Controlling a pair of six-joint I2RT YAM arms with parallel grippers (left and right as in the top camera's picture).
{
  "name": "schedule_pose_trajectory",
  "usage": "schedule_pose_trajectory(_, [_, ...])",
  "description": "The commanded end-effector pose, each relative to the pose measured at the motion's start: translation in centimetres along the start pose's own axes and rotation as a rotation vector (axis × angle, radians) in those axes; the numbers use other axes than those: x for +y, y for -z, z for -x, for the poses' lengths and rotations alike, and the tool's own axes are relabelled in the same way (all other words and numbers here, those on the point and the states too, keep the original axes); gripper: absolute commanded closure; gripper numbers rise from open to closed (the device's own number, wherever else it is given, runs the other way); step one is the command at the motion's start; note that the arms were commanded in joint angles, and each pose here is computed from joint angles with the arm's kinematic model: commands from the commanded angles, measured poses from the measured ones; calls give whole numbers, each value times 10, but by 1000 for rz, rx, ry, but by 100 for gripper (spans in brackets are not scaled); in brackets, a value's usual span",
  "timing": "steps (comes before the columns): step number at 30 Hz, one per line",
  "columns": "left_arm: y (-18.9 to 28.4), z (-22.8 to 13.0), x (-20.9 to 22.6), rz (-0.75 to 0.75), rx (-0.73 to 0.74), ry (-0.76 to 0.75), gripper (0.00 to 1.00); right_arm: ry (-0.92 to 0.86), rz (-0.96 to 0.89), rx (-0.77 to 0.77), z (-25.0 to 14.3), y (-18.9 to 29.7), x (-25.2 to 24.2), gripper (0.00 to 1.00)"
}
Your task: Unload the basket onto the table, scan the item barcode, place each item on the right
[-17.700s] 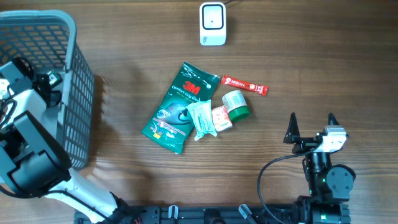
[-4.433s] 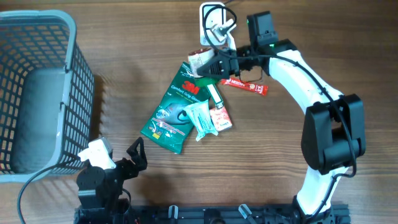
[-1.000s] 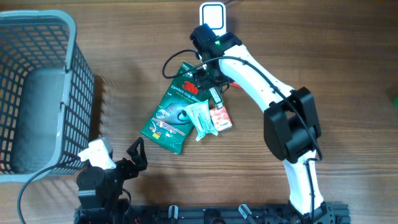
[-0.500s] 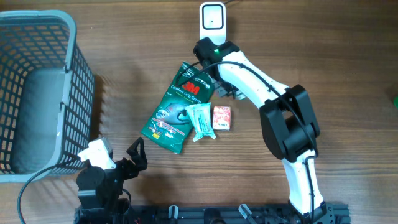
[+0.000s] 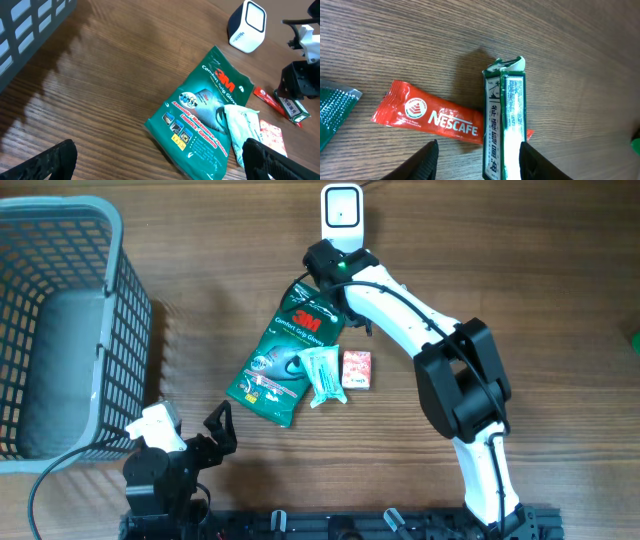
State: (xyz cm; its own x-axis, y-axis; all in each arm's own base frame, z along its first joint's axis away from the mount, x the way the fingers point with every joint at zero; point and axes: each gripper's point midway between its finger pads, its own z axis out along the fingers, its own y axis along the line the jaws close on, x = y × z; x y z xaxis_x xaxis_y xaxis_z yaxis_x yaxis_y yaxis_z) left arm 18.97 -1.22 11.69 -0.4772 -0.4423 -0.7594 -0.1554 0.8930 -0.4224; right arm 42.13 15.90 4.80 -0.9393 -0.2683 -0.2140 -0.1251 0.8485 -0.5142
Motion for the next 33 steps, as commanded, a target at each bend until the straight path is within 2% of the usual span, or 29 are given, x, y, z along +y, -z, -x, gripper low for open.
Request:
schedule_pose_trajectory(1, [0,-1,-2,-13,1,6,0,-140,73,51,0,-7,-5,57])
schedule_pose_trajectory(3, [0,-1,-2,-13,1,6,0,-181,201,123,-5,-14,1,58])
schedule_pose_trajectory(4, [0,-1,-2,-13,1,6,0,-204,263,157,-7,-17,3,64])
schedule_pose_trajectory(5, [0,-1,-2,-13,1,6,0,-225,356,200,-10,-18,7,76])
schedule_pose_trajectory(6, [0,-1,-2,-13,1,6,0,-223,507,224,-6,-12,12,94])
schedule_pose_trajectory(9, [0,-1,-2,-13,1,6,0,-333,672,184,16,10,-17,96])
schedule_pose_trajectory(12, [0,-1,-2,-13,1,6,0,-386,572,161,18,-7,-54,95])
schedule_pose_trajectory(14, [0,-1,-2,-13,1,6,0,-379,563,180,11,-14,-55,96])
schedule_pose_trajectory(15, [0,-1,-2,-13,1,6,0,-371,565,171,13,-14,-55,94])
schedule_pose_trajectory(17, [0,-1,-2,-13,1,6,0,-369,566,171,13,-15,-55,40])
schedule_pose_trajectory(23, [0,-1,-2,-13,1,6,0,-372,609,160,12,-25,-40,29])
schedule_pose_trajectory(25, [0,-1,-2,-13,1,6,0,-371,610,157,8,-34,-34,31])
schedule_pose_trajectory(33, [0,-1,-2,-13,1,6,0,-372,613,139,9,-56,-18,50])
